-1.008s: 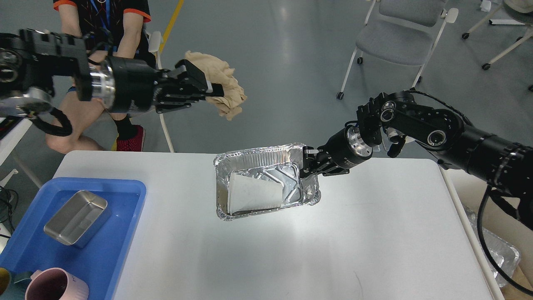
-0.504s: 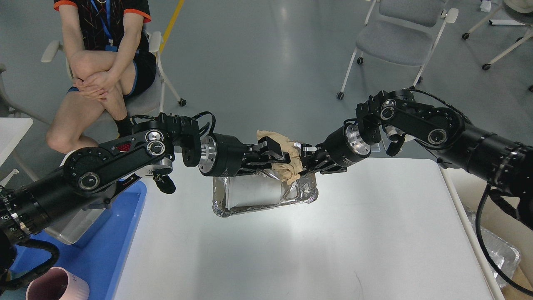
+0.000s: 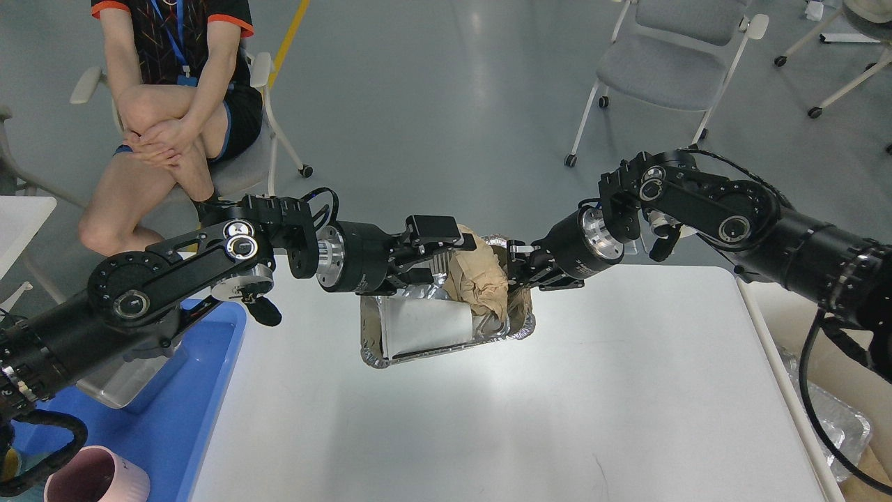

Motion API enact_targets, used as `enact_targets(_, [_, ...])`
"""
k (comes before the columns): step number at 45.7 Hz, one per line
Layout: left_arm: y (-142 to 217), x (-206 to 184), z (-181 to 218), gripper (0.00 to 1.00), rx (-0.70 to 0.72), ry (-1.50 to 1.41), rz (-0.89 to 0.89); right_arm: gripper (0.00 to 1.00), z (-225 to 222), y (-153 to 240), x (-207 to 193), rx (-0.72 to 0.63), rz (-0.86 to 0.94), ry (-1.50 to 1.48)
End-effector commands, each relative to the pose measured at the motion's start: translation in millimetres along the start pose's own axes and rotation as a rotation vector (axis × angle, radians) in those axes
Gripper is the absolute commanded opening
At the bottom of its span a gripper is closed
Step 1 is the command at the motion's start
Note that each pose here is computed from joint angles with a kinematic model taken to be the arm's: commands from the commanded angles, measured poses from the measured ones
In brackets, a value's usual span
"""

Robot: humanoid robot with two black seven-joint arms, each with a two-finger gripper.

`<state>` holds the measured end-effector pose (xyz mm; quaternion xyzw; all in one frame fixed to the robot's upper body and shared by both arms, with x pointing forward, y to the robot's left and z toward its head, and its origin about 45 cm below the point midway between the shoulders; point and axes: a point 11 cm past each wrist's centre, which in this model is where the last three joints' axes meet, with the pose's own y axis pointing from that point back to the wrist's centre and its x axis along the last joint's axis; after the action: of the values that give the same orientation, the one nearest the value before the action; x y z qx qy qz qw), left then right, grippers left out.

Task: Tidy desktop
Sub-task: 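Carry the foil tray with the right gripper toward the white bin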

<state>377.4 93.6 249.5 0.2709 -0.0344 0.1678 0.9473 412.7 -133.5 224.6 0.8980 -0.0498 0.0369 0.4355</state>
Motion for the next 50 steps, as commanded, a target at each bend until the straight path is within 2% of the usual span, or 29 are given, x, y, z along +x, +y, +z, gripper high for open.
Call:
enact_targets(1, [17.1,27.1,22.9,0.97,-0.189,0.189,0.074,0.00,15.9,11.5,6.7,-0.010,0.035,-0.036])
enact_targets(8, [48.8,75.2,23.1,0.97,-0.398,0.438,0.209,0.00,47.4,44.0,20.0,-0.026,0.112,-0.102])
enact_targets(15, [78.8,109.3,-7.9,0.97,-0.560,0.655,0.371,0.00,96.4,78.3,24.8,-0.066,0.207,-0.201])
enact_targets(24, [108.8,128.1,-71.3,0.97,-0.716,0.947,0.566,0.00,172.4,133.6,14.3,-0.136,0.323,-0.352])
enact_targets(34, [131.0,137.1,-143.5,0.97,-0.733,1.147,0.744,0.00,267.7,214.0,-9.4,-0.234,0.560,-0.579])
enact_targets(42, [131.9,131.7,-162.9,0.97,-0.723,1.178,0.788,0.00,342.9,266.7,-39.8,-0.310,0.775,-0.804])
enact_targets(50, [131.0,125.3,-173.4,0.97,-0.701,1.194,0.797,0.00,389.7,298.5,-73.1,-0.354,0.930,-0.972])
